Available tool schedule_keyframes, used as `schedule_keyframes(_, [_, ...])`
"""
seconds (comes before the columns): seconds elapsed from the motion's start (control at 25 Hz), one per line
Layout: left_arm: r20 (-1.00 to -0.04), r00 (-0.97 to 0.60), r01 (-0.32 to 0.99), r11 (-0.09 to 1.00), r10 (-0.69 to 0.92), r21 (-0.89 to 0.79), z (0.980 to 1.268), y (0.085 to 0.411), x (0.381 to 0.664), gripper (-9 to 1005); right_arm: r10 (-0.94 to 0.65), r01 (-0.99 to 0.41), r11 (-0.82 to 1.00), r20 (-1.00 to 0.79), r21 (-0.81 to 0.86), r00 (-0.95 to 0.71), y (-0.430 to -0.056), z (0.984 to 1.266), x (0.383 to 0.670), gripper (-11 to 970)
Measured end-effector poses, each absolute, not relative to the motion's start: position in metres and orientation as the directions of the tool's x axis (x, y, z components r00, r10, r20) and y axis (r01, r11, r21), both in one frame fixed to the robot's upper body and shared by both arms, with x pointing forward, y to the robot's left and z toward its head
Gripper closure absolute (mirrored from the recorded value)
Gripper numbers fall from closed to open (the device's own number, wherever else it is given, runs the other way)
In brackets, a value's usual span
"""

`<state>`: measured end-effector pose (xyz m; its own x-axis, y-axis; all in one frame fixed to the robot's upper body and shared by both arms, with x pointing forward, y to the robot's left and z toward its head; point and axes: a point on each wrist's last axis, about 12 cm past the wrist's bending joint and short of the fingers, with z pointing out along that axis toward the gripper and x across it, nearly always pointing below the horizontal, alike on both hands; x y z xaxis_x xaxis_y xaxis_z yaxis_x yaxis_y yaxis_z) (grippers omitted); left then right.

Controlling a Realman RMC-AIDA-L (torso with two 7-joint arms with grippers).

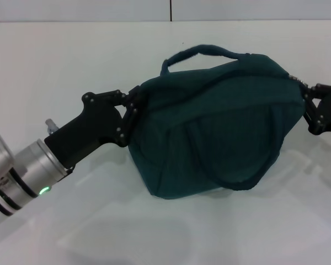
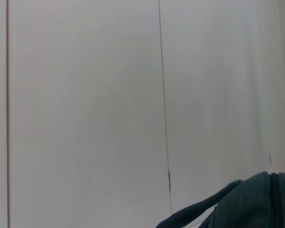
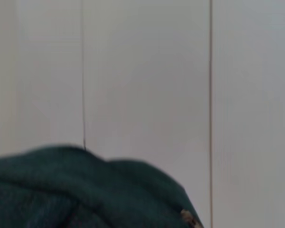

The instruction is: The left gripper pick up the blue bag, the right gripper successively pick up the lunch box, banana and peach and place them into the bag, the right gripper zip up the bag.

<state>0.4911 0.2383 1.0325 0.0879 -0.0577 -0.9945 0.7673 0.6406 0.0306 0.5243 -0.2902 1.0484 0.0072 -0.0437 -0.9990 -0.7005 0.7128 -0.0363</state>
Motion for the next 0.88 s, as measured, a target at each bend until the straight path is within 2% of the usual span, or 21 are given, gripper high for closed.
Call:
schedule_keyframes(0.64, [-0.994,0.074,0.758,0.652,-0.078,0.006,1.038,0.235,0.504,935,-0.072,-0.663,0.748,-0.991,0.02,-0.111,-0.296,1.035,0.525,942])
schedule_keyframes(0.88, [-0.993,0.086,0.752,0.66,-0.079,0.013,1.038,0.233,0.505,934,-0.064,-0.671,0.74,-0.99,0.038,-0.127,-0.293,1.036,0.528,888])
